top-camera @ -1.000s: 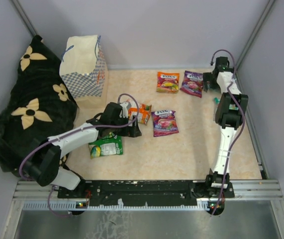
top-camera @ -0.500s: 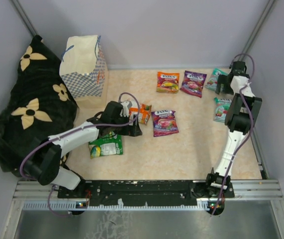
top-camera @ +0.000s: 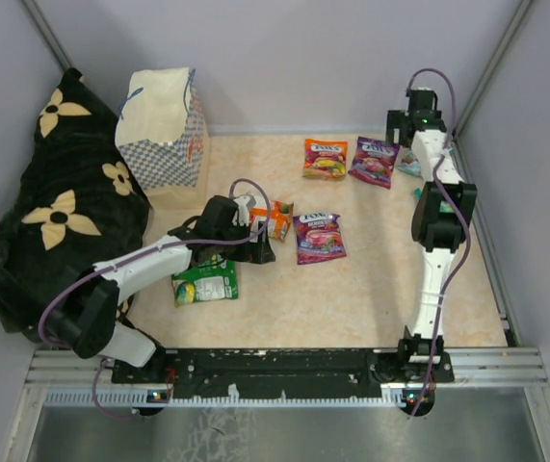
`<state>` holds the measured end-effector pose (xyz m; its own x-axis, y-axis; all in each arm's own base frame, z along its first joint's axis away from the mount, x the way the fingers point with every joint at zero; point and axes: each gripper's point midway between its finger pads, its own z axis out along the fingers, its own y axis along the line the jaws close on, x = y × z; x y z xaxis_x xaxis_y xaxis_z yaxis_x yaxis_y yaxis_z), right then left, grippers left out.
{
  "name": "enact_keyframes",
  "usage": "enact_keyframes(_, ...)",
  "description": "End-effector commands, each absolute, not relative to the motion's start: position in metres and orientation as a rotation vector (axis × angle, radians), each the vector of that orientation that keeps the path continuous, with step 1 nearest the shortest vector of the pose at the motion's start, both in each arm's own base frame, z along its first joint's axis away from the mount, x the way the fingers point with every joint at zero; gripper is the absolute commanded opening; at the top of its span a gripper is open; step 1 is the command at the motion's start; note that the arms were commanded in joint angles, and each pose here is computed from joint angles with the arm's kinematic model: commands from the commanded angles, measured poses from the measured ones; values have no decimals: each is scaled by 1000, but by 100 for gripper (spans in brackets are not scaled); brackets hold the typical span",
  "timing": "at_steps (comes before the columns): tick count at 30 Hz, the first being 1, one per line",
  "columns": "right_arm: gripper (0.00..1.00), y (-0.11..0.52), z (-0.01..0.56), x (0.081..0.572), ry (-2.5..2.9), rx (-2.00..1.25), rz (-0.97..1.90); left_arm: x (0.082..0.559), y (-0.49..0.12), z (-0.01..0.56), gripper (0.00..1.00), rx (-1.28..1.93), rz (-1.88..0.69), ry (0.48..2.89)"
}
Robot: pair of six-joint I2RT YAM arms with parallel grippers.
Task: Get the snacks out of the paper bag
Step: Adjust the snack at the corner of the board.
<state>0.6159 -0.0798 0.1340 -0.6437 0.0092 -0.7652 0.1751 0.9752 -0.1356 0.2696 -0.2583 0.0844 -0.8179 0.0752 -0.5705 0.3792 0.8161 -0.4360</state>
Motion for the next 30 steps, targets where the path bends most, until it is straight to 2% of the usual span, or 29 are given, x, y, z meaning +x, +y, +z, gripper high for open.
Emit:
enact_keyframes(1, 99, -95, 102, 613, 2320, 108, -378, 269, -256, 81, 100, 329, -726, 2456)
enact_keyframes(21, 99, -117, 70, 590, 2410, 40, -531, 266, -255, 79, 100, 324, -731, 2464)
enact_keyframes(30, 99, -146, 87, 569, 2410, 115, -571, 265, -255, 78, 100, 330, -737, 2462)
